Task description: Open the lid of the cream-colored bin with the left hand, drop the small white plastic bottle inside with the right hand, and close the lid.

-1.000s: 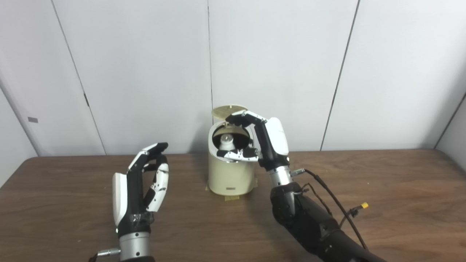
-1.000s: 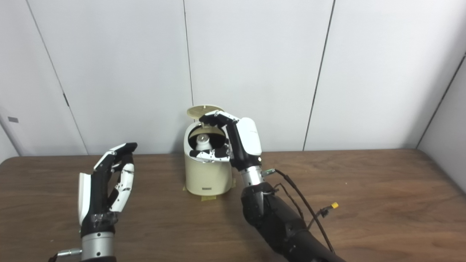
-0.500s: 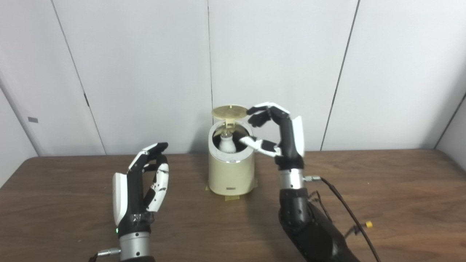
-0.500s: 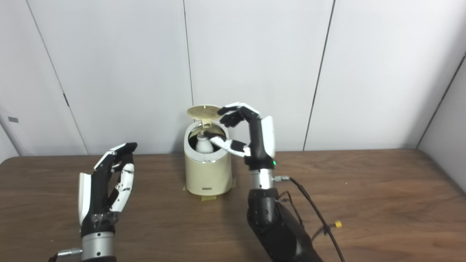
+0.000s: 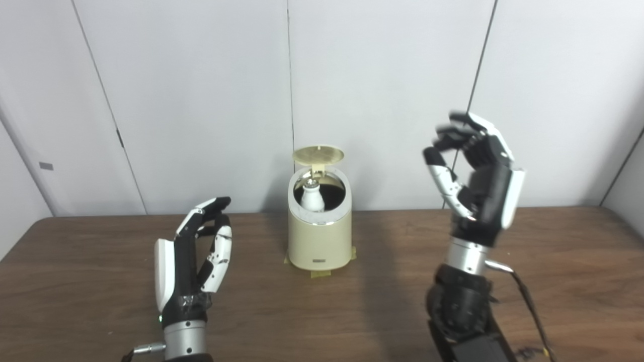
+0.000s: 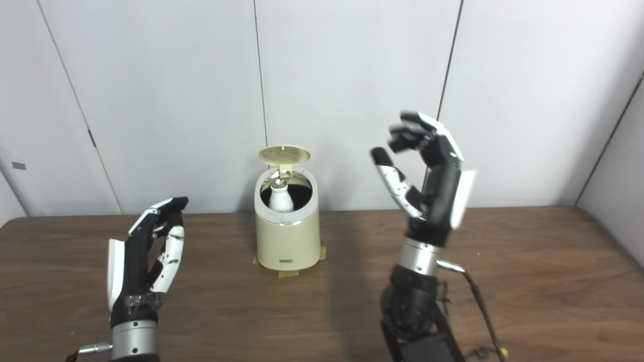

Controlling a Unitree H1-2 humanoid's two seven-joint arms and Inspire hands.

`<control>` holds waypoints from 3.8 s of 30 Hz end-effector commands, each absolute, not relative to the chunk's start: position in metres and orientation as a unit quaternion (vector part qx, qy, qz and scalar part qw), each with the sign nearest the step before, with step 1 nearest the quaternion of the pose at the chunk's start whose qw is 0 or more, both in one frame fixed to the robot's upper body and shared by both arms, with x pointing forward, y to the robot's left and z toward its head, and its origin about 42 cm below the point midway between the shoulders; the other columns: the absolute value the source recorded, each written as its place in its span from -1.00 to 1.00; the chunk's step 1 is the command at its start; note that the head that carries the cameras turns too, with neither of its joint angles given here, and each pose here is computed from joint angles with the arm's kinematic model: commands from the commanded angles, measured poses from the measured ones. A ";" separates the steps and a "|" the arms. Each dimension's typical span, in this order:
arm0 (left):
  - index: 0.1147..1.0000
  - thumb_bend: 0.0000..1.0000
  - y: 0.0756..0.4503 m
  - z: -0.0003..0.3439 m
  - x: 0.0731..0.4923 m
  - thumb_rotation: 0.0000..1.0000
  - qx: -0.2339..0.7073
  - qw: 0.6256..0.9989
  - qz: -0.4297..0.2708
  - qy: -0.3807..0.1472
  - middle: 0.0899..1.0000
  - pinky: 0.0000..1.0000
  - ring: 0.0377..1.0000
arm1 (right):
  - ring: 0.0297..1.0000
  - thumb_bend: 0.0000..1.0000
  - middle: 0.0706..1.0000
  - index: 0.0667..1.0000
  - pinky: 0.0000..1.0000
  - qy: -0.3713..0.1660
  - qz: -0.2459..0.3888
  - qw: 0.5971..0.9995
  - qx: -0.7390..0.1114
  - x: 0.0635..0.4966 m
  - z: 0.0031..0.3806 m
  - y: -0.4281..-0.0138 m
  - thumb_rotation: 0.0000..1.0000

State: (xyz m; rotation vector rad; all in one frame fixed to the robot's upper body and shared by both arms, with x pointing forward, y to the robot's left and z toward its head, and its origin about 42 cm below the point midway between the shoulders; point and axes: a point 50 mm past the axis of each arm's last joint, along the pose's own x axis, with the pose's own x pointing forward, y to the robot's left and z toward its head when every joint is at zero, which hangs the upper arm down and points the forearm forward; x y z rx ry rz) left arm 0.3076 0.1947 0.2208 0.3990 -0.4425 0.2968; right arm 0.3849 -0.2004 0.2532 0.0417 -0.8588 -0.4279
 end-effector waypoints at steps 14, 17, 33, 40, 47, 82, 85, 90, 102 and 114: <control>0.44 -0.49 0.203 0.243 0.311 0.41 0.167 0.938 0.154 -0.264 0.50 0.43 0.55 | 0.51 -0.49 0.51 0.53 0.38 -0.310 -0.066 0.948 -0.037 0.317 0.305 -0.229 0.38; 0.44 -0.51 0.205 0.244 0.310 0.37 0.165 0.937 0.152 -0.269 0.49 0.43 0.54 | 0.50 -0.66 0.49 0.48 0.35 -0.308 -0.076 0.948 -0.008 0.311 0.302 -0.227 0.07; 0.43 -0.29 0.207 0.272 0.317 0.33 0.216 0.919 0.133 -0.302 0.48 0.36 0.50 | 0.47 -0.51 0.47 0.43 0.36 -0.289 -0.070 0.955 -0.010 0.303 0.276 -0.233 -0.56; 0.47 0.58 0.201 0.330 0.349 0.87 0.294 0.890 0.116 -0.329 0.54 0.48 0.57 | 0.41 -0.60 0.43 0.41 0.29 -0.297 -0.071 0.952 -0.001 0.303 0.273 -0.233 -0.60; 0.59 0.71 0.174 0.402 0.379 1.00 0.391 0.853 0.077 -0.336 0.68 0.70 0.77 | 0.42 -0.61 0.44 0.44 0.29 -0.301 -0.069 0.951 0.002 0.303 0.274 -0.229 -0.45; 0.57 0.95 0.102 0.394 0.455 1.00 0.598 0.782 -0.025 -0.175 0.67 1.00 0.92 | 0.48 -0.47 0.49 0.51 0.38 -0.261 -0.081 0.962 0.013 0.310 0.262 -0.230 -0.46; 0.59 0.96 0.104 0.391 0.456 1.00 0.600 0.782 -0.025 -0.168 0.68 1.00 0.90 | 0.48 -0.48 0.48 0.50 0.38 -0.262 -0.081 0.962 0.018 0.310 0.262 -0.230 -0.46; 0.63 0.98 0.106 0.388 0.457 1.00 0.601 0.782 -0.021 -0.161 0.81 1.00 0.91 | 0.49 -0.51 0.50 0.52 0.39 -0.262 -0.076 0.962 0.015 0.310 0.263 -0.229 -0.50; 0.58 1.00 0.108 0.383 0.455 1.00 0.615 0.770 -0.022 -0.166 0.81 1.00 0.90 | 0.50 -0.48 0.50 0.52 0.40 -0.258 -0.078 0.963 0.013 0.309 0.261 -0.229 -0.53; 0.38 1.00 0.111 0.369 0.446 1.00 0.598 0.763 -0.028 -0.244 0.52 1.00 0.72 | 0.51 -0.45 0.50 0.51 0.43 -0.260 -0.074 0.963 0.013 0.310 0.261 -0.225 -0.53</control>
